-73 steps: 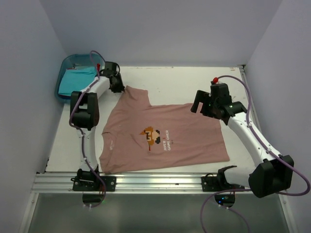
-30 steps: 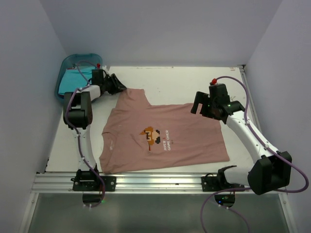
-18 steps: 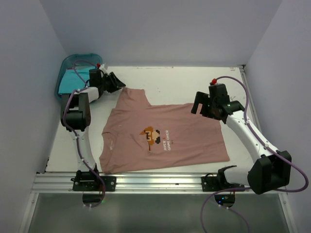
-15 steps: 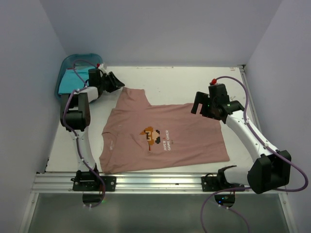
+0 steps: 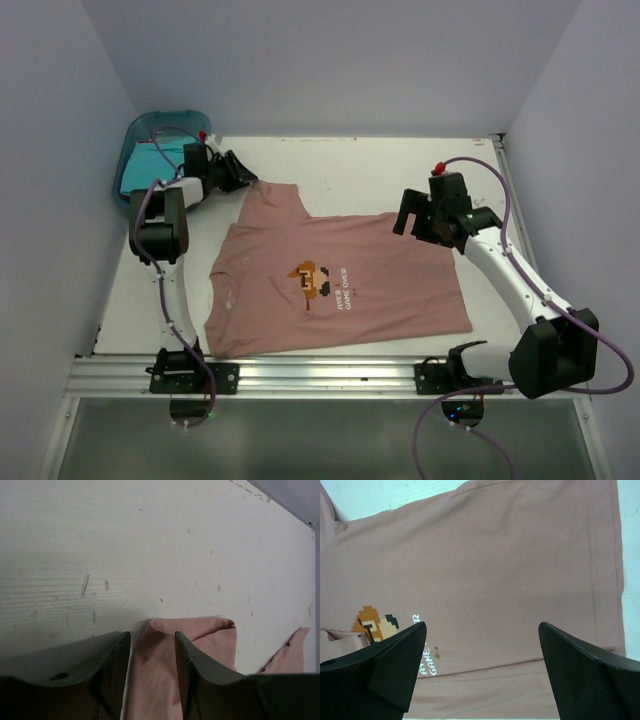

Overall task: Fold and stack the t-shirts
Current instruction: Grap the side of the flattened tshirt furthest away from the robot with both arms, then fold the other side of the tshirt into a rectangle

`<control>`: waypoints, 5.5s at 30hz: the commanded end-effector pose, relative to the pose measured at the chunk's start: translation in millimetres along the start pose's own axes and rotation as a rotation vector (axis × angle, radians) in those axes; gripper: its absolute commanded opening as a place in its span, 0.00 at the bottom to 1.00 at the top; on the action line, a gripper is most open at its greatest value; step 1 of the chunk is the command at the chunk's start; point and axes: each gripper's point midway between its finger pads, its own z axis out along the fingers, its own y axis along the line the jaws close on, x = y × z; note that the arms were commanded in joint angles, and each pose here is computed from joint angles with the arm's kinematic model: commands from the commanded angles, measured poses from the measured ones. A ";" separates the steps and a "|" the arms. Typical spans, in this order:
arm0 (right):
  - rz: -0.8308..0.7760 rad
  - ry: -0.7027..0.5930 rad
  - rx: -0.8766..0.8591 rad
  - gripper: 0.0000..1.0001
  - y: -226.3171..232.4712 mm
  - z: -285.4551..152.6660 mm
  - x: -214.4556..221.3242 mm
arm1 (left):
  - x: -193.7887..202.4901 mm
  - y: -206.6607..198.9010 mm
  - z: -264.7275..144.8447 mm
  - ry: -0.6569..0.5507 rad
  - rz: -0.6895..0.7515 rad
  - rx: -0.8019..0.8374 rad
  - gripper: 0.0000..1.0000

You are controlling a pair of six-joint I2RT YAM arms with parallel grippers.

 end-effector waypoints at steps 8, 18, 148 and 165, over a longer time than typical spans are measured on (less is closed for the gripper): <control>-0.003 -0.010 0.013 0.99 -0.8 4.7 -3.5 | 21.6 -12.1 20.8 0.080 0.003 0.103 0.42; 0.098 -0.050 0.223 0.79 -38.2 23.1 -12.2 | 13.1 -30.5 13.3 0.064 0.022 0.153 0.00; 0.329 0.101 0.436 0.00 -153.6 33.2 17.9 | 124.1 -77.2 -247.7 0.095 0.091 -0.243 0.00; 0.344 0.122 0.468 0.00 -160.5 44.5 26.8 | 164.2 -66.0 -260.8 0.153 0.064 -0.268 0.00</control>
